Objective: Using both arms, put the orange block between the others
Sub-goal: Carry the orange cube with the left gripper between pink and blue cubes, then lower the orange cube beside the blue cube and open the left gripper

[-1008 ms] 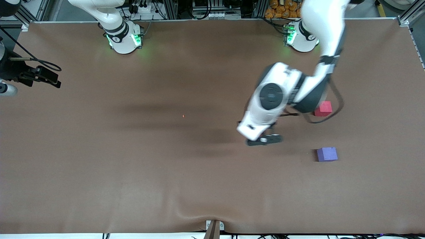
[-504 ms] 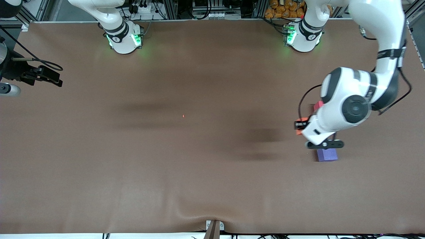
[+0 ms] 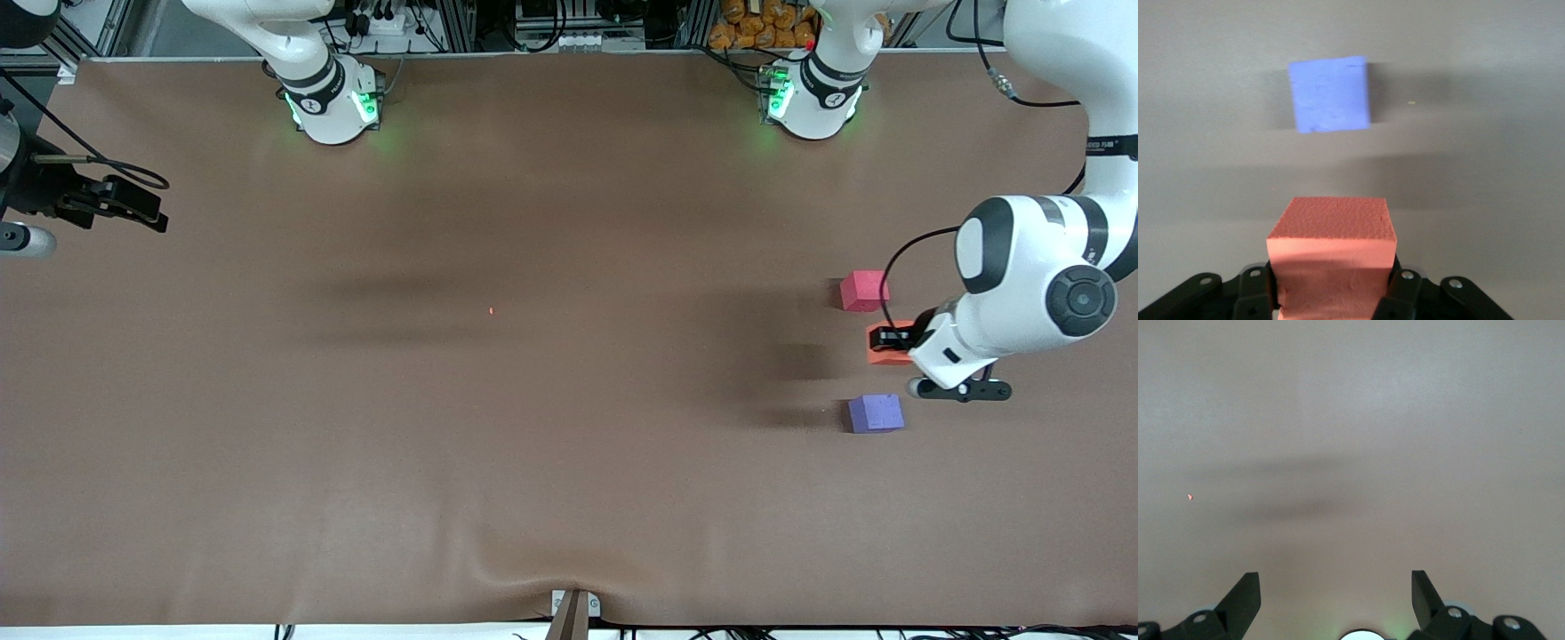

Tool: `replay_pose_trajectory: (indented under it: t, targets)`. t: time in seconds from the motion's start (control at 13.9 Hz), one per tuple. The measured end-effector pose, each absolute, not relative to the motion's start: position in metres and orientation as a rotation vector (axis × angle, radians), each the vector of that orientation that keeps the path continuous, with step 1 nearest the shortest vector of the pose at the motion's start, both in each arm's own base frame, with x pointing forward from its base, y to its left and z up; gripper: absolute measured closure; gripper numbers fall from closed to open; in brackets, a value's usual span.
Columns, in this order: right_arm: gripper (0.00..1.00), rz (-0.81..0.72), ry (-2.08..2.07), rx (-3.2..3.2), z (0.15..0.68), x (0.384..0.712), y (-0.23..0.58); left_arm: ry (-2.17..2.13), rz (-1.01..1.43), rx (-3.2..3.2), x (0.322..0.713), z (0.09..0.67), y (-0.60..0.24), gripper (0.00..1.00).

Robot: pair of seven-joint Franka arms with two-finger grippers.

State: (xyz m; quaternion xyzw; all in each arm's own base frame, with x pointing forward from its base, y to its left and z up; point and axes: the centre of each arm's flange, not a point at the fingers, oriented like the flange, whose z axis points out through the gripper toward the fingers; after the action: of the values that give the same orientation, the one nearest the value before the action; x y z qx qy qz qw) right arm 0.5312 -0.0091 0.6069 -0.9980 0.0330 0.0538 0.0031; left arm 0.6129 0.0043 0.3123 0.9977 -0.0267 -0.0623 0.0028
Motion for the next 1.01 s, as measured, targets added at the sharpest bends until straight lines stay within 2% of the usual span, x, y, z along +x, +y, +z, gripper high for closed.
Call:
replay_pose_trajectory:
  t: [0.5,1.01]
  targets:
    - [0.00,0.170,0.103,-3.129,0.606,0.531,-0.009,-0.102,-0.076,3.125,0.592,0.234,0.010,0.45]
    - [0.00,0.170,0.103,-3.129,0.606,0.531,-0.009,-0.102,-0.057,3.121,0.593,0.208,0.010,0.45]
